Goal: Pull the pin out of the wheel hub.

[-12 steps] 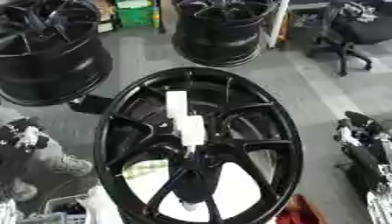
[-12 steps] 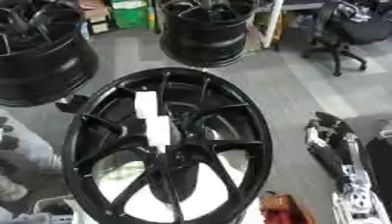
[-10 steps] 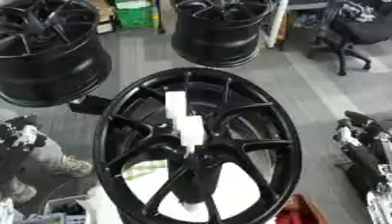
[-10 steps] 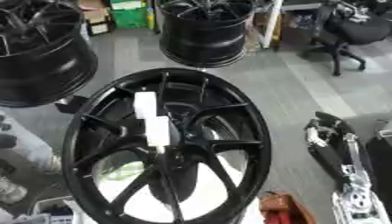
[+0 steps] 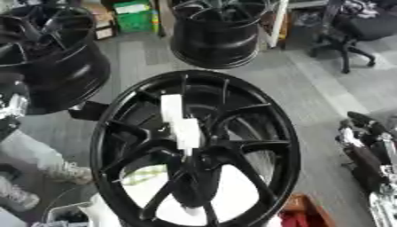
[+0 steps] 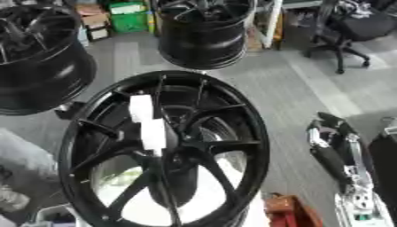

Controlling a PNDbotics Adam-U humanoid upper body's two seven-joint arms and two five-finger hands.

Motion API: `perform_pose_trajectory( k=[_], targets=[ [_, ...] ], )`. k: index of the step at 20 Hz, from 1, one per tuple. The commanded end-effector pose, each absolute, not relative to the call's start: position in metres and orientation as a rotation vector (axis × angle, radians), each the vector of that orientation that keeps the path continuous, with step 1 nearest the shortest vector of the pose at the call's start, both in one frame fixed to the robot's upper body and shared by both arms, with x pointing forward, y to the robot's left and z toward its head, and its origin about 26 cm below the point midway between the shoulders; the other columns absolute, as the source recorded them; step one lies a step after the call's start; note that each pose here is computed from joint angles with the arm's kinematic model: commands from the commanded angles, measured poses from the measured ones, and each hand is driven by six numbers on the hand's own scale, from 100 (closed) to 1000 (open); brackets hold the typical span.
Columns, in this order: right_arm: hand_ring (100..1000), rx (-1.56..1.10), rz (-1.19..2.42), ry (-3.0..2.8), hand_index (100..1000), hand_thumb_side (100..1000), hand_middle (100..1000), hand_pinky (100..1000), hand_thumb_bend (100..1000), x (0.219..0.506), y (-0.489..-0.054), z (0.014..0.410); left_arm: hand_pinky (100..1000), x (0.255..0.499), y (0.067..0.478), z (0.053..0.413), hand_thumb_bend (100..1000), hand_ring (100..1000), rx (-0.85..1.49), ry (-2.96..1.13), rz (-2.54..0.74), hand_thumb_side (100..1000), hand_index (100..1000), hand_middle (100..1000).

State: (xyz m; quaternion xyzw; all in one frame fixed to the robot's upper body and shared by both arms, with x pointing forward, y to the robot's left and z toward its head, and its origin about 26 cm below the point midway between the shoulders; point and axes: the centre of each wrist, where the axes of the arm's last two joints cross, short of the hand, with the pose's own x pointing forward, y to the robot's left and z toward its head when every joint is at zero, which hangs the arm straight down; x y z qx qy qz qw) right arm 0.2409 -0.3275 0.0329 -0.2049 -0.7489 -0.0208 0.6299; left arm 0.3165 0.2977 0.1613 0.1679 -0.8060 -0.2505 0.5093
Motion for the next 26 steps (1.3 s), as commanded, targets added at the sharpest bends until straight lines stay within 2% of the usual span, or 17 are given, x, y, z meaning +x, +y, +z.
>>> perform_pose_trajectory(
  k=[1,4,7,12,17,22,26],
  targets=[
    [526,-0.502,-0.013,-1.736,785,347,644,640,100,0.242,-0.335,0.042,661,0.323,0.292,0.187,147,599,0.465,-1.974,-0.862,395,777,655],
    [525,-0.505,0.002,-1.735,785,346,644,640,100,0.242,-0.336,0.043,679,0.337,0.287,0.199,163,616,0.51,-1.947,-1.098,384,790,679],
    [526,-0.5,0.021,-1.735,785,347,644,640,100,0.243,-0.336,0.043,703,0.35,0.287,0.21,215,642,0.571,-1.879,-1.328,342,812,721],
    [525,-0.484,0.035,-1.737,785,347,644,640,100,0.245,-0.334,0.043,707,0.359,0.292,0.224,239,634,0.616,-1.722,-1.678,332,809,717],
    [525,-0.477,0.036,-1.732,785,347,644,640,100,0.244,-0.334,0.042,690,0.36,0.284,0.228,316,612,0.548,-1.592,-1.958,354,810,698],
    [525,-0.485,0.031,-1.718,784,346,644,640,100,0.241,-0.336,0.038,656,0.378,0.249,0.225,353,570,0.481,-1.548,-2.17,361,813,688],
    [525,-0.492,0.026,-1.711,784,346,644,640,100,0.24,-0.337,0.037,649,0.393,0.231,0.239,424,558,0.493,-1.53,-2.272,424,823,698]
  ],
)
